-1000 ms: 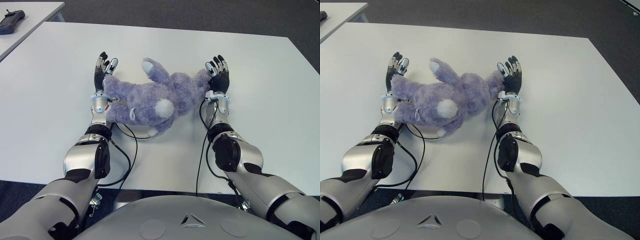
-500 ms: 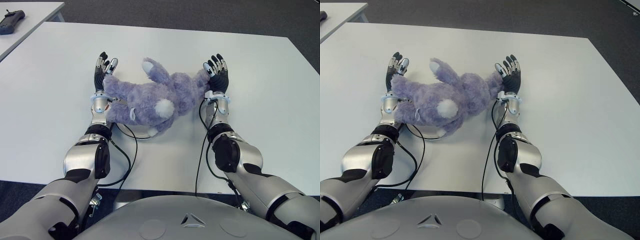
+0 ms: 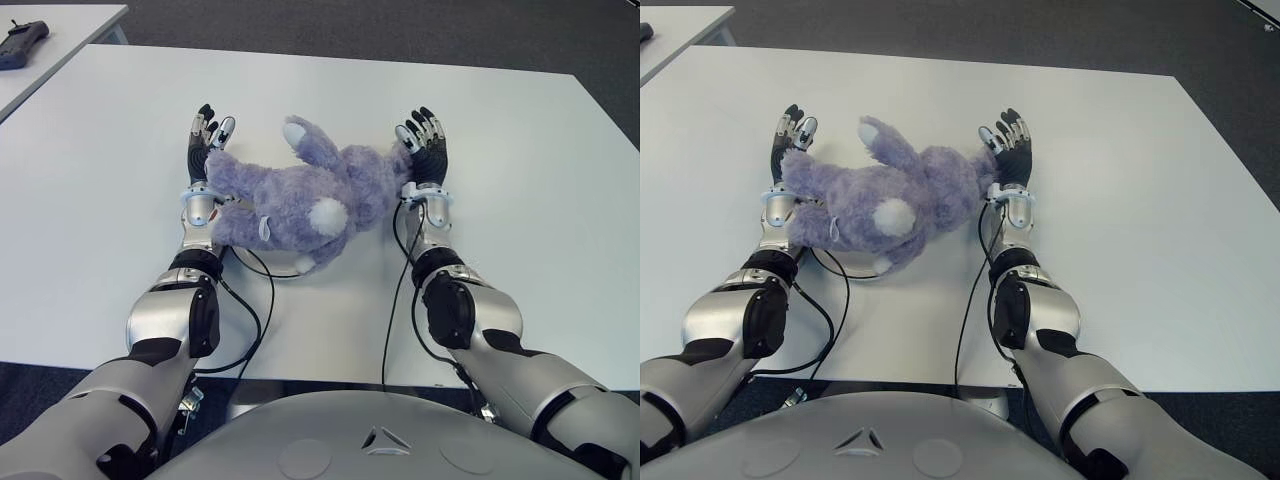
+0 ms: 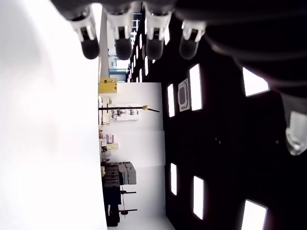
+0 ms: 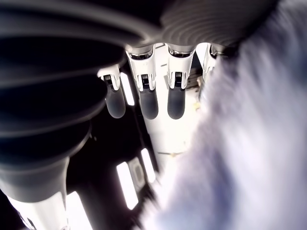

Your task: Put the doll into the plate.

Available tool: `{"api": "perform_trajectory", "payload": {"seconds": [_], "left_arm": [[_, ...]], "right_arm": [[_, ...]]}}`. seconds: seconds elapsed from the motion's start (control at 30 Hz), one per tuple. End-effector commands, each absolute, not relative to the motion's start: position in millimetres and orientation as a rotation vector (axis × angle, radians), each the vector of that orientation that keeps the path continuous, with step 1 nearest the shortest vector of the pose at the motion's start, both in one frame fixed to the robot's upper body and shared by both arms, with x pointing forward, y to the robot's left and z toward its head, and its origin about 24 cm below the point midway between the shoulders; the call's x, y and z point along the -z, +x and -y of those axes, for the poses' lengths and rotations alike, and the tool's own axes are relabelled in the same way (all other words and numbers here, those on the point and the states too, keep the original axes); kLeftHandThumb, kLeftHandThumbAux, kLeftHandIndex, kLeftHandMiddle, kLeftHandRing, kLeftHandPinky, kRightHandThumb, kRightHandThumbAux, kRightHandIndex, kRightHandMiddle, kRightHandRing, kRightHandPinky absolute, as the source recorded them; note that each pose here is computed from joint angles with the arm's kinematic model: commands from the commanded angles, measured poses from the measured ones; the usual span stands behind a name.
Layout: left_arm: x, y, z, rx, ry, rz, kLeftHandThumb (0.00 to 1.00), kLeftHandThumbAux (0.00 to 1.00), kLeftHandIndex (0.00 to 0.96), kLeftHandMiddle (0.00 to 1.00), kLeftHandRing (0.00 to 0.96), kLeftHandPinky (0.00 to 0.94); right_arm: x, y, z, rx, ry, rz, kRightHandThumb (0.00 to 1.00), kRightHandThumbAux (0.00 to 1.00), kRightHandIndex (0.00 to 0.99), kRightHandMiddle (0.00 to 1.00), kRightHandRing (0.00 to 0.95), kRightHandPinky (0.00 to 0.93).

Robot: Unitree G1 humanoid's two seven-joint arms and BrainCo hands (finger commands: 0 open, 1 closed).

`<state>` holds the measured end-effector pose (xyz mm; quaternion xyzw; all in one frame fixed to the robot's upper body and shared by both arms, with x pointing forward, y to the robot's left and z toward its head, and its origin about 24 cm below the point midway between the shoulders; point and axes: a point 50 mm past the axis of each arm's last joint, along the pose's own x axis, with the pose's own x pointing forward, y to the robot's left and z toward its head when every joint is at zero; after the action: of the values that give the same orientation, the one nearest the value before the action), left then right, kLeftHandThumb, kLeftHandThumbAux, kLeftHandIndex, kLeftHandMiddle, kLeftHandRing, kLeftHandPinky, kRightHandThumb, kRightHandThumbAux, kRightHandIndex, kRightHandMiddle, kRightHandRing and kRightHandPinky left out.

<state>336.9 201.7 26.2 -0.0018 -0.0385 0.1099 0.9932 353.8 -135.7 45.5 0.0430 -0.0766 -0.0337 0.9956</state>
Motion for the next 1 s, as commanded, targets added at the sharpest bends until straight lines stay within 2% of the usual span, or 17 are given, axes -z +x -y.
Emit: {"api": "perform_trajectory", "payload": {"seconds": [0.03, 0.63, 1.0], "left_arm": [[81.8, 240.1, -197.2, -0.271, -0.049, -0.322, 0.000, 0.436, 0.000, 0.008, 0.000, 0.000], [81.5, 240.3, -194.9, -0.274, -0.063, -0.314, 0.000, 0.445, 0.007, 0.017, 0.000, 0.000], [82.0, 239.6, -194.7, -0.264, -0.054, -0.317, 0.000, 0.451, 0.000, 0.012, 0.000, 0.000]], "right_arm": [[56.0, 275.7, 118.9, 0.080, 0.025, -0.212, 0.000, 0.694, 0.164, 0.143, 0.107, 0.065], [56.4, 275.5, 118.5, 0.082, -0.062, -0.213, 0.000, 0.660, 0.179, 0.146, 0.095, 0.025], [56.7, 274.7, 118.6, 0.091, -0.076, -0.211, 0.000, 0.705, 0.185, 0.155, 0.101, 0.031]]}}
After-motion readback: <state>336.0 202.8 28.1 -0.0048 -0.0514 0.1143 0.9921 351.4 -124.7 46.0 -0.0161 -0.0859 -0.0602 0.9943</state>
